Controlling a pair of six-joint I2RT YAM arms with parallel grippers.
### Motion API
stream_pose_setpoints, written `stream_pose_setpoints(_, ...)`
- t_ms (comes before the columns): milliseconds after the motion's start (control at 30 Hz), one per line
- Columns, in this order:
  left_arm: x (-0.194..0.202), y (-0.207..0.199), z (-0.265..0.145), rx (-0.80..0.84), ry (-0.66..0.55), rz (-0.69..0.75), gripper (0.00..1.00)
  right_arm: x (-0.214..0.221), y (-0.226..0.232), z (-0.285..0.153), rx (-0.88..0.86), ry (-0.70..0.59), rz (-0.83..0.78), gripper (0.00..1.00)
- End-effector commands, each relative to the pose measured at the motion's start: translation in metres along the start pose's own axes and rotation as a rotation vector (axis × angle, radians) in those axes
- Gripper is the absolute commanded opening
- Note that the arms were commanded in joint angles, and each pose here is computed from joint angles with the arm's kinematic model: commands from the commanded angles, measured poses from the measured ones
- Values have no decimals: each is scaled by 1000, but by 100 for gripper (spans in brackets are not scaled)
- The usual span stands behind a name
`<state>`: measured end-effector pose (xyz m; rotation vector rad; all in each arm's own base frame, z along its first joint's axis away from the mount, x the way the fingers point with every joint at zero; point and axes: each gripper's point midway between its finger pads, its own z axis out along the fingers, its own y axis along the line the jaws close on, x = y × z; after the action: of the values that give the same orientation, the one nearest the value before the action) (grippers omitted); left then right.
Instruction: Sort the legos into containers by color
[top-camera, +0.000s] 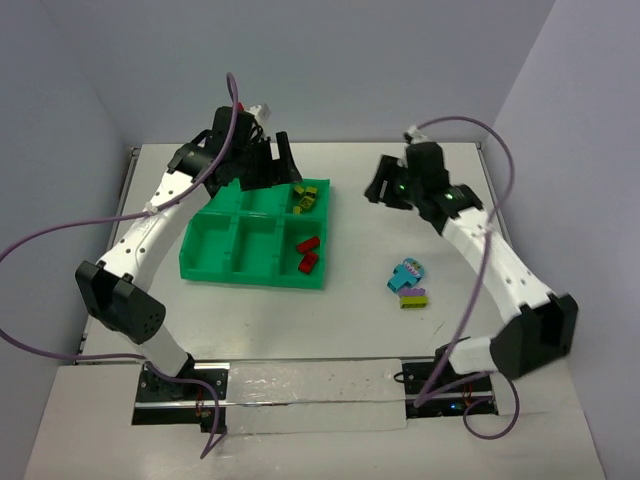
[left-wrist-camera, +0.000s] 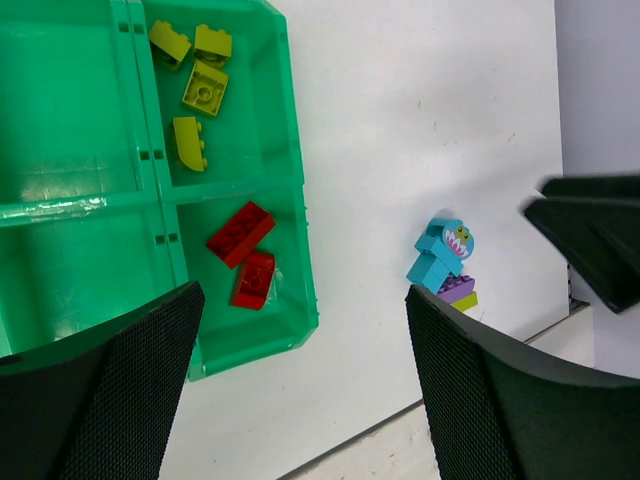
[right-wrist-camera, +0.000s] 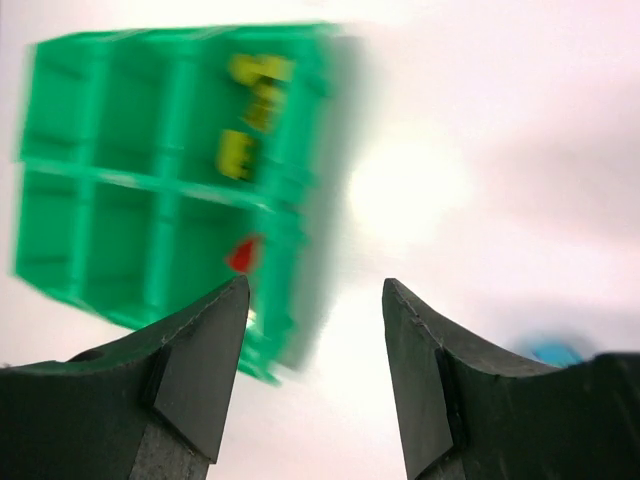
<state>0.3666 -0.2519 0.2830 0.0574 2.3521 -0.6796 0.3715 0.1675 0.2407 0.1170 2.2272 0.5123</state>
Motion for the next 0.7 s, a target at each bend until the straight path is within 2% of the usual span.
stream_pose_setpoints(0, -18, -14, -3, 59, -58, 19, 89, 42, -75, -41, 210, 19, 97, 63)
stream_pose_setpoints(100, -17, -17, -2, 84, -61, 11, 89, 66, -100, -70, 297, 4, 167, 63)
stream_pose_setpoints(433, -5, -18, 4, 108, -32, -6, 88, 176, -138, -89, 426, 141, 415, 64)
stream_pose_setpoints(667, 5, -19, 7, 125, -6, -14, 88, 192, -143, -75, 408, 145, 441, 64)
